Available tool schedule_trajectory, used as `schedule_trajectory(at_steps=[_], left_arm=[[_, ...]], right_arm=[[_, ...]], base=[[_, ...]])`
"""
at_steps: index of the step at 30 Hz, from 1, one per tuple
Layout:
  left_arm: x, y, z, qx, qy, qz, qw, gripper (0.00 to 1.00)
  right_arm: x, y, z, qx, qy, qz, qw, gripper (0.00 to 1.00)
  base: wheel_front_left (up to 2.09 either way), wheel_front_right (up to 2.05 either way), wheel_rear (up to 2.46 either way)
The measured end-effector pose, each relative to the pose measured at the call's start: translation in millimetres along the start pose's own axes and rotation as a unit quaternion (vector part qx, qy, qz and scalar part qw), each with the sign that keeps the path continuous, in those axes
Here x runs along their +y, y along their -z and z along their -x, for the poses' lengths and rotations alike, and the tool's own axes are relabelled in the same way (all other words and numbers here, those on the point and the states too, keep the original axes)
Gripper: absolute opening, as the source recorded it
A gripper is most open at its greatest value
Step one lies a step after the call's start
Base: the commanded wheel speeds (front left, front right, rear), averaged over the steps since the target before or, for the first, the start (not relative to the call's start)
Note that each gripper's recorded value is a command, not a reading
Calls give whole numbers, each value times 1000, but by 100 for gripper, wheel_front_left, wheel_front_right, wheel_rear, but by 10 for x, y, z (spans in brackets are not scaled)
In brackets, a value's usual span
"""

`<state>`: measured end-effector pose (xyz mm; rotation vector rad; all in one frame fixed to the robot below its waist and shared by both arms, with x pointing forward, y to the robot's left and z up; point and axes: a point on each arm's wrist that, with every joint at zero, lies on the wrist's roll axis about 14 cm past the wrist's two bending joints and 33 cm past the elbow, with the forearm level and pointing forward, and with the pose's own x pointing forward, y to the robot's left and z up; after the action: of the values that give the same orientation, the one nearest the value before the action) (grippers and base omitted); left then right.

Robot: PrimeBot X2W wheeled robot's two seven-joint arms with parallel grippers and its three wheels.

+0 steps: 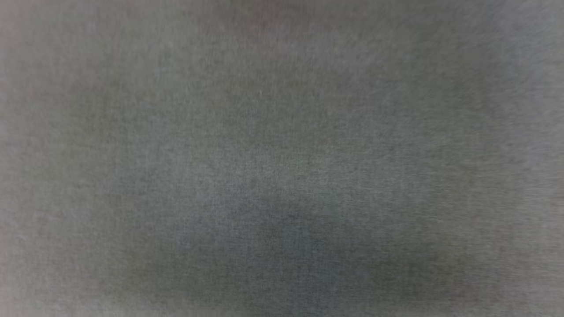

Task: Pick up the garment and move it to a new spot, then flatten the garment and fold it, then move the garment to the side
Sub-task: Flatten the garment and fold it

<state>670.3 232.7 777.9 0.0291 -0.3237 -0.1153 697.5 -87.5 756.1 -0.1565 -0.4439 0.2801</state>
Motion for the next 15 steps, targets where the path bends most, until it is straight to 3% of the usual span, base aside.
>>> schedule_trajectory(at_steps=[4,8,11,15], left_arm=[[-47,288,-111,-20,6,8,1000,0],[-3,773,-104,11,2,5,1000,0],[39,1174,13,56,-5,7,998,0],[61,1480,190,118,-7,6,993,0]], right_arm=[[124,180,-112,-30,-14,42,999,0],[405,958,16,26,-39,57,997,0],[594,1371,114,67,-52,41,996,0],[769,1531,186,92,-61,15,994,0]], base=[[0,0,0],[0,0,0],[0,0,0],[0,0,0]])
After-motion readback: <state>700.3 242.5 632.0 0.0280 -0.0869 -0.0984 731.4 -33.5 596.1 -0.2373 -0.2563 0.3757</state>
